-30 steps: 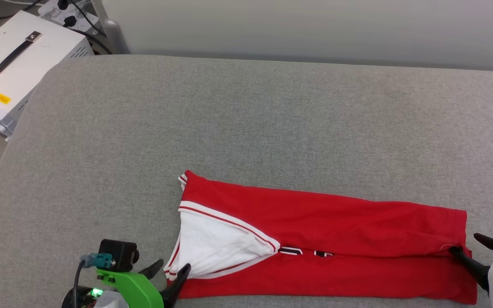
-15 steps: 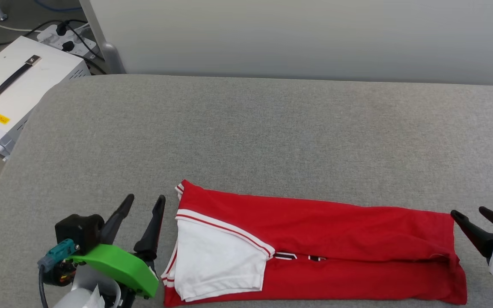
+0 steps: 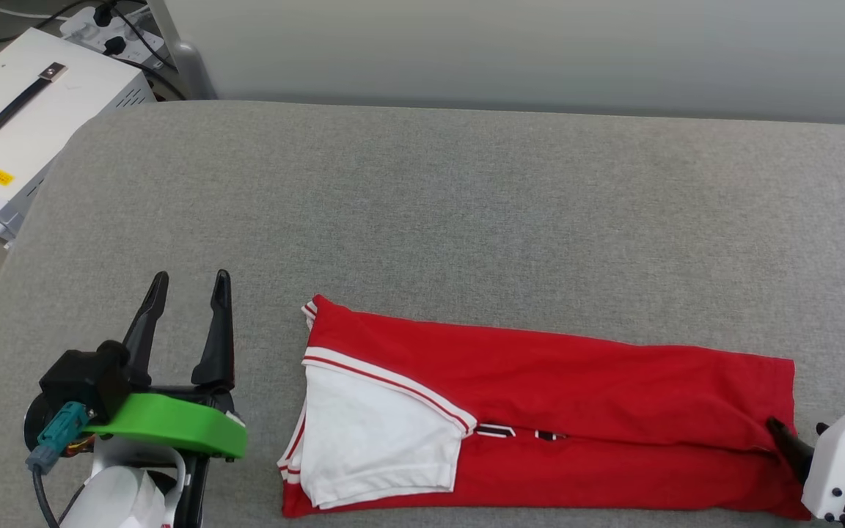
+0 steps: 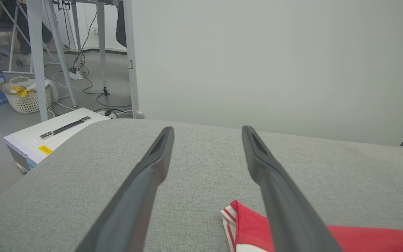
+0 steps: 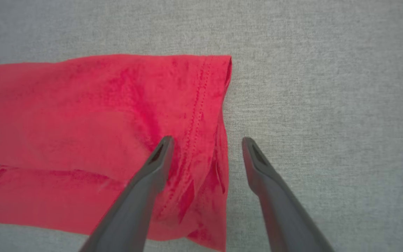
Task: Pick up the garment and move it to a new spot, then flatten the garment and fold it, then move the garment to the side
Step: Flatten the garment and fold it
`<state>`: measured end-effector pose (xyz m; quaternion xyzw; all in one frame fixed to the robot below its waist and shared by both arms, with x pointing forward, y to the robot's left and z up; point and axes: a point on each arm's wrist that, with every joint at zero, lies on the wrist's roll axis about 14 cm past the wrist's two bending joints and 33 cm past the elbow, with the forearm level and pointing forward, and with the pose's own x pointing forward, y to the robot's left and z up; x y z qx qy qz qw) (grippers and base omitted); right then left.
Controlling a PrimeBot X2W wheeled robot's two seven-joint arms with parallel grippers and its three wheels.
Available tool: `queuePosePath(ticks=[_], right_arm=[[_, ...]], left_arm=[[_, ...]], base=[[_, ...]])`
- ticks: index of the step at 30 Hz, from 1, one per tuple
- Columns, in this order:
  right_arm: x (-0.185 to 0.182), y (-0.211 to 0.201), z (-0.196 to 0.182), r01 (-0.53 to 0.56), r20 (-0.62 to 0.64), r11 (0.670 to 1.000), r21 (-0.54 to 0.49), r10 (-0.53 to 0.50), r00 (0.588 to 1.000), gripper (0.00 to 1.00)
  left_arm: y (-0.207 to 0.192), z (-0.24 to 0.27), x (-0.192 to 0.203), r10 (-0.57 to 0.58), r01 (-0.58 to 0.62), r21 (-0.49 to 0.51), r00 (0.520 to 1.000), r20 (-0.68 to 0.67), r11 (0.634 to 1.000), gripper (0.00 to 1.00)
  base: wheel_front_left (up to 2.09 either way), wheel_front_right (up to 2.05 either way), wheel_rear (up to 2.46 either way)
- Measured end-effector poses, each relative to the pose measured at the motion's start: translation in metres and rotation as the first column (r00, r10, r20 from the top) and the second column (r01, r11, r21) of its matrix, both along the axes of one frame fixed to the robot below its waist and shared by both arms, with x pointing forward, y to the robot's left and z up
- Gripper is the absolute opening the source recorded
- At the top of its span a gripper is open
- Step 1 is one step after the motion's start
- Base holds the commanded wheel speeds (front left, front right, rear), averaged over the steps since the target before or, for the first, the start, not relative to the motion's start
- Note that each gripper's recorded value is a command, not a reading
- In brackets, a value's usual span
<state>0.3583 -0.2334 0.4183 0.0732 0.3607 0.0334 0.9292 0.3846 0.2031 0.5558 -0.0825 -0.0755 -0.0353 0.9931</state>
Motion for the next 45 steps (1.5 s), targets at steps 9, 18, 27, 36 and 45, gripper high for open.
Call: queuePosePath(ticks=[9, 18, 27, 36, 45], right_arm=[[-0.011, -0.003, -0.030, 0.054, -0.097, 0.998, 0.022, -0.052, 0.994, 1.00], [-0.015, 0.004, -0.052, 0.099, -0.170, 0.989, 0.114, -0.078, 0.982, 1.00], [-0.010, 0.021, -0.054, 0.069, -0.178, 0.984, 0.166, -0.040, 0.983, 1.00], [-0.008, 0.036, -0.047, 0.021, -0.129, 0.984, 0.176, 0.002, 0.992, 0.00], [0.000, 0.017, -0.031, 0.043, -0.034, 0.988, 0.147, -0.038, 0.999, 0.00]], left_arm=[[0.003, -0.012, 0.002, -0.002, 0.002, 0.017, 1.000, -0.010, 1.000, 1.00], [-0.001, -0.021, 0.006, -0.018, 0.018, 0.025, 1.000, -0.017, 1.000, 1.00], [-0.004, -0.022, 0.006, -0.026, 0.027, 0.028, 1.000, -0.009, 0.999, 1.00], [-0.007, -0.019, 0.003, -0.029, 0.029, 0.018, 1.000, 0.001, 0.999, 1.00], [-0.009, -0.014, 0.001, -0.033, 0.033, 0.016, 0.999, 0.016, 0.999, 1.00]], base=[[0.00, 0.00, 0.00], [0.00, 0.00, 0.00], [0.00, 0.00, 0.00], [0.00, 0.00, 0.00], [0.00, 0.00, 0.00]])
